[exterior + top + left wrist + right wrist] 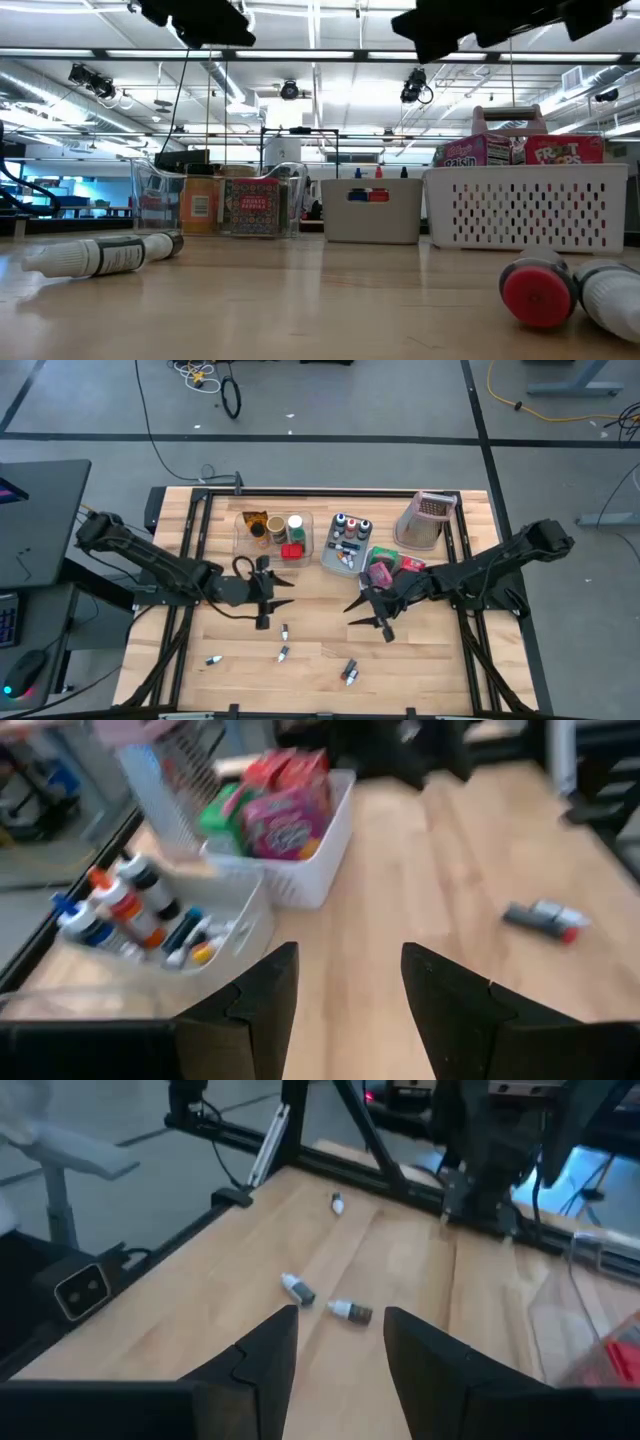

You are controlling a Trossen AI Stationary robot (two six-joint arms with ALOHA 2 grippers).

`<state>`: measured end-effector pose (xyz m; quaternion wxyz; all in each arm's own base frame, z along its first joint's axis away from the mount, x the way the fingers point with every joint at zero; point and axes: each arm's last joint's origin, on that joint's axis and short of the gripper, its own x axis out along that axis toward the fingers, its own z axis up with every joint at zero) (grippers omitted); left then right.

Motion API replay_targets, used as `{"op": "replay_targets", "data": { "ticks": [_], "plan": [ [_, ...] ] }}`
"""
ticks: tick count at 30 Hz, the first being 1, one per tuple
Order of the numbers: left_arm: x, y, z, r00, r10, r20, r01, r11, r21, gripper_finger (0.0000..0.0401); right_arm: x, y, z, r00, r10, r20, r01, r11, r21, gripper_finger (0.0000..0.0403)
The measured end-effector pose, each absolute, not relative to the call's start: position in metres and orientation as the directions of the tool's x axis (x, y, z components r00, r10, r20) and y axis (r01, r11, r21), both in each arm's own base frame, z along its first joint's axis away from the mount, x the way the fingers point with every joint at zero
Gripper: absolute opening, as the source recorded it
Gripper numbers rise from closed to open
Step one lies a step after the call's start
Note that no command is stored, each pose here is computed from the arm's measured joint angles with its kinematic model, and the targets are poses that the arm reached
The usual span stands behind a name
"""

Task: Pick & Place Kitchen Items
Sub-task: Put the small orange transparent food coloring into the gray bin

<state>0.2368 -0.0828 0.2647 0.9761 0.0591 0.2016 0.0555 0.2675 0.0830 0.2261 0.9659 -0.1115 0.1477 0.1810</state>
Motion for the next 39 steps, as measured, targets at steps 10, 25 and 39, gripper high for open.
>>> {"op": "replay_targets", "data": {
  "ticks": [10,25,39],
  "plan": [
    [0.232,-0.085,0.261,0.928,0.104,-0.359,-0.061,0.99,0.129,0.0187,0.289,0.118,0.191,0.743,0.577,-0.338,-0.601,0.798,0.041,0.0161],
    [0.234,-0.085,0.267,0.945,0.12,-0.305,-0.085,0.989,0.125,0.0187,0.307,0.165,0.142,0.513,0.523,-0.681,-0.63,0.768,0.116,0.0241],
    [0.233,-0.085,0.264,0.936,0.117,-0.331,-0.076,0.988,0.135,0.0187,0.311,0.164,0.107,0.523,0.382,-0.762,-0.619,0.785,-0.031,0.0215]
  ]
}}
